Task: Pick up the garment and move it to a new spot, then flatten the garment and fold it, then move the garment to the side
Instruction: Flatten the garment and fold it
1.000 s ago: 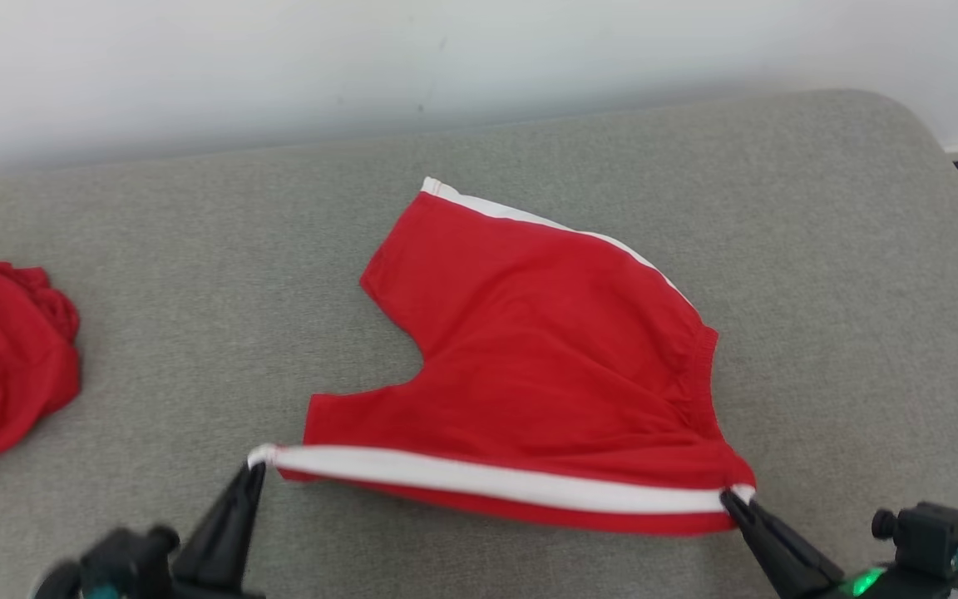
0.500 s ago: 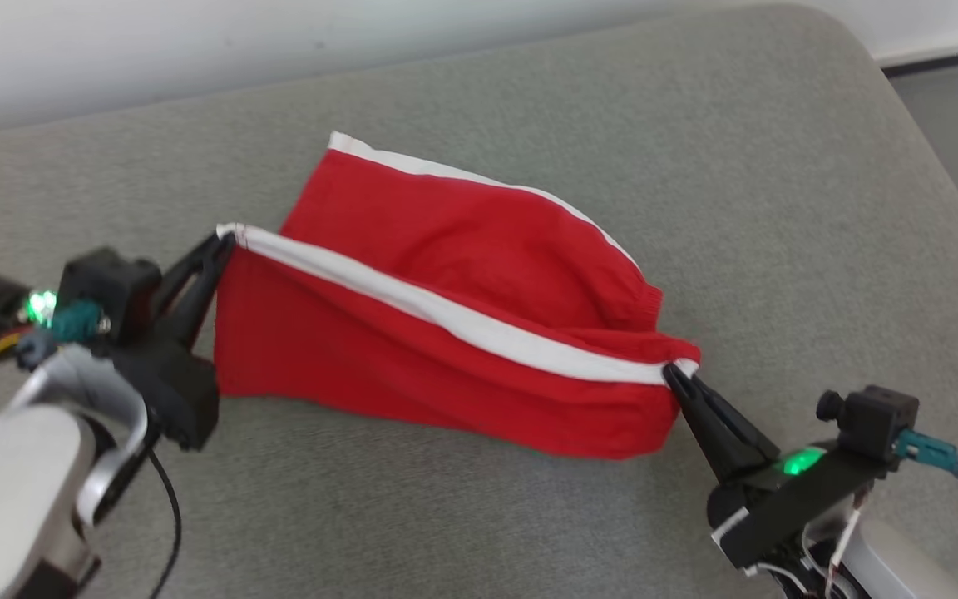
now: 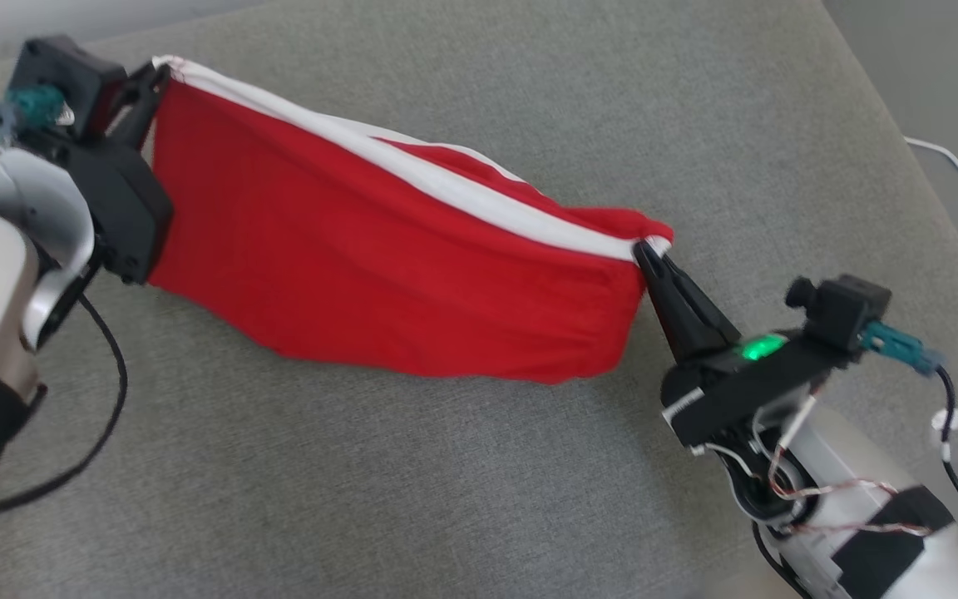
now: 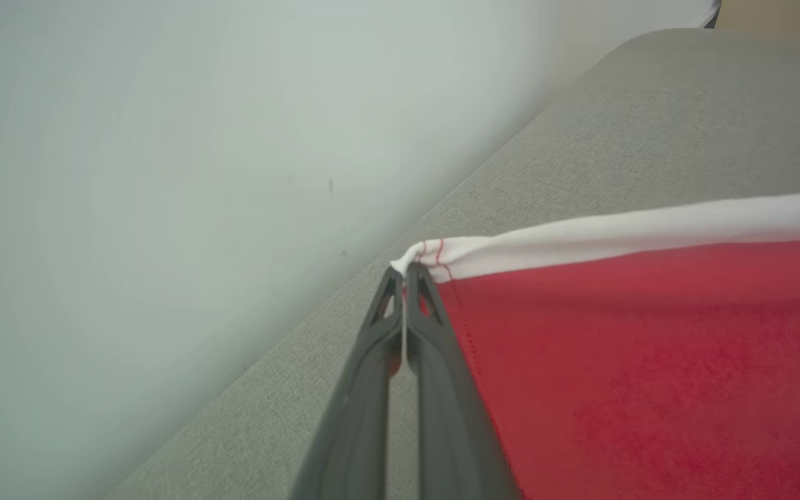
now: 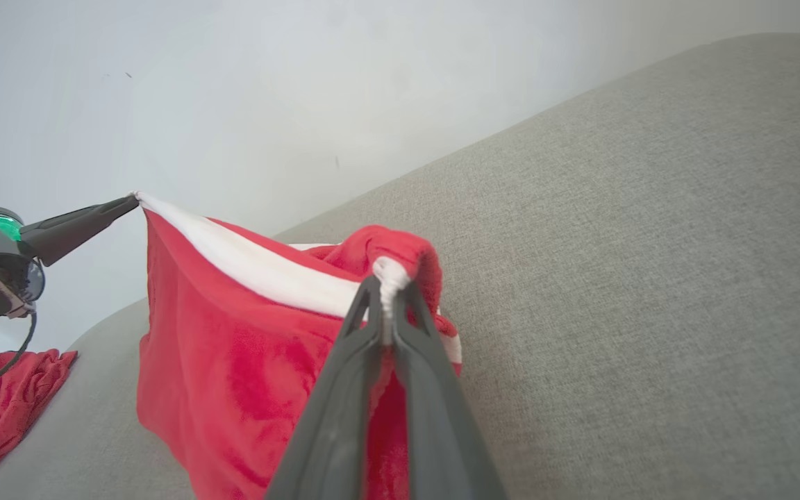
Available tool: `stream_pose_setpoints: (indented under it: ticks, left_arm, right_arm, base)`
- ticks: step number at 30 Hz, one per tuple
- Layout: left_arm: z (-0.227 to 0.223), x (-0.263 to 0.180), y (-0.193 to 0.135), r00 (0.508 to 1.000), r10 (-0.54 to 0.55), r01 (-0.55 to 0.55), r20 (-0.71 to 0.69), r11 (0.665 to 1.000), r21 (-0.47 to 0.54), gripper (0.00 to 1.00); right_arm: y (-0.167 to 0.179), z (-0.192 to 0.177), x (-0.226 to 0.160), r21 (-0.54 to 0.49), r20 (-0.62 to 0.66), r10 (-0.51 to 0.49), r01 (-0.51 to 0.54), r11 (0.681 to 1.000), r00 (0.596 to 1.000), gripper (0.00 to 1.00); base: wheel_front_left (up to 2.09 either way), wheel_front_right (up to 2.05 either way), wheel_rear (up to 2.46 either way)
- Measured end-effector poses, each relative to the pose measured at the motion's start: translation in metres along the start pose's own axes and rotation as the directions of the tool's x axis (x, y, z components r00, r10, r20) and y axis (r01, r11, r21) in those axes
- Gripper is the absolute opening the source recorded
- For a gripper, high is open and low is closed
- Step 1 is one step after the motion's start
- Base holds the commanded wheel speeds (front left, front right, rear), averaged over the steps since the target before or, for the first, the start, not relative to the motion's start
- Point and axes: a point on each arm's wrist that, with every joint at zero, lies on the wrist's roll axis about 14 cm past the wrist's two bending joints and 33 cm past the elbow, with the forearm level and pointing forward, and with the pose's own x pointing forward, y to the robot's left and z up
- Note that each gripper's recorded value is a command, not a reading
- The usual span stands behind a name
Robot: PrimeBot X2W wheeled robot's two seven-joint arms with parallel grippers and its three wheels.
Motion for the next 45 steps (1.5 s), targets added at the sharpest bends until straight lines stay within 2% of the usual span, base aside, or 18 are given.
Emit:
stream_pose_setpoints:
  ticks: [7, 15, 16, 17, 18, 19, 27, 37, 40, 45]
  left_arm:
    - [-0.028, 0.032, 0.007, 0.996, -0.001, 0.001, -0.088, 1.0, 0.0, 0.0]
    - [-0.041, 0.051, -0.006, 0.997, -0.03, 0.027, -0.072, 0.999, -0.03, 0.0]
    - [-0.042, 0.051, -0.006, 0.997, -0.029, 0.026, -0.068, 0.999, -0.039, 0.0]
    - [-0.041, 0.051, -0.007, 0.998, -0.029, 0.027, -0.056, 0.999, -0.04, 0.36]
    - [-0.039, 0.052, -0.008, 0.999, -0.029, 0.028, -0.042, 0.999, -0.039, 0.97]
    - [-0.037, 0.052, -0.008, 0.999, -0.029, 0.028, -0.033, 0.999, -0.04, 1.0]
    - [-0.016, 0.036, -0.01, 0.999, -0.016, 0.018, 0.039, 0.998, -0.055, 1.0]
    - [-0.002, 0.002, -0.011, 0.999, 0.011, -0.007, 0.037, 0.996, -0.086, 1.0]
    - [-0.002, -0.007, -0.023, 1.0, -0.016, 0.018, 0.024, 0.996, -0.083, 1.0]
    - [-0.006, -0.019, -0.022, 1.0, -0.021, 0.021, -0.008, 0.997, -0.068, 1.0]
  right_arm:
    - [-0.012, -0.007, 0.026, -0.013, -0.01, -0.048, 0.048, 0.999, 0.999, 0.0]
    - [-0.024, -0.015, 0.034, -0.038, -0.027, -0.086, 0.085, 0.996, 0.996, 0.02]
    - [-0.023, -0.015, 0.034, -0.04, -0.028, -0.084, 0.083, 0.996, 0.996, 0.4]
    - [-0.022, -0.015, 0.035, -0.045, -0.027, -0.08, 0.079, 0.996, 0.996, 0.72]
    - [-0.021, -0.014, 0.035, -0.049, -0.024, -0.076, 0.075, 0.996, 0.997, 1.0]
    - [-0.02, -0.011, 0.035, -0.056, -0.017, -0.071, 0.07, 0.996, 0.997, 1.0]
    - [-0.01, 0.013, 0.014, -0.16, 0.047, -0.023, 0.031, 0.987, 0.999, 1.0]
    - [0.007, 0.055, -0.024, -0.262, 0.199, 0.015, 0.039, 0.964, 0.98, 1.0]
    - [0.006, 0.062, -0.039, -0.213, 0.259, -0.02, 0.077, 0.974, 0.966, 1.0]
    - [0.01, 0.063, -0.059, -0.214, 0.302, -0.04, 0.108, 0.971, 0.952, 1.0]
  base:
    - [0.0, 0.0, 0.0]
    - [0.0, 0.0, 0.0]
    - [0.0, 0.0, 0.0]
    - [0.0, 0.0, 0.0]
    - [0.0, 0.0, 0.0]
    - [0.0, 0.0, 0.0]
    - [0.0, 0.0, 0.0]
    - [0.0, 0.0, 0.0]
    - [0.0, 0.0, 0.0]
    - [0.0, 0.0, 0.0]
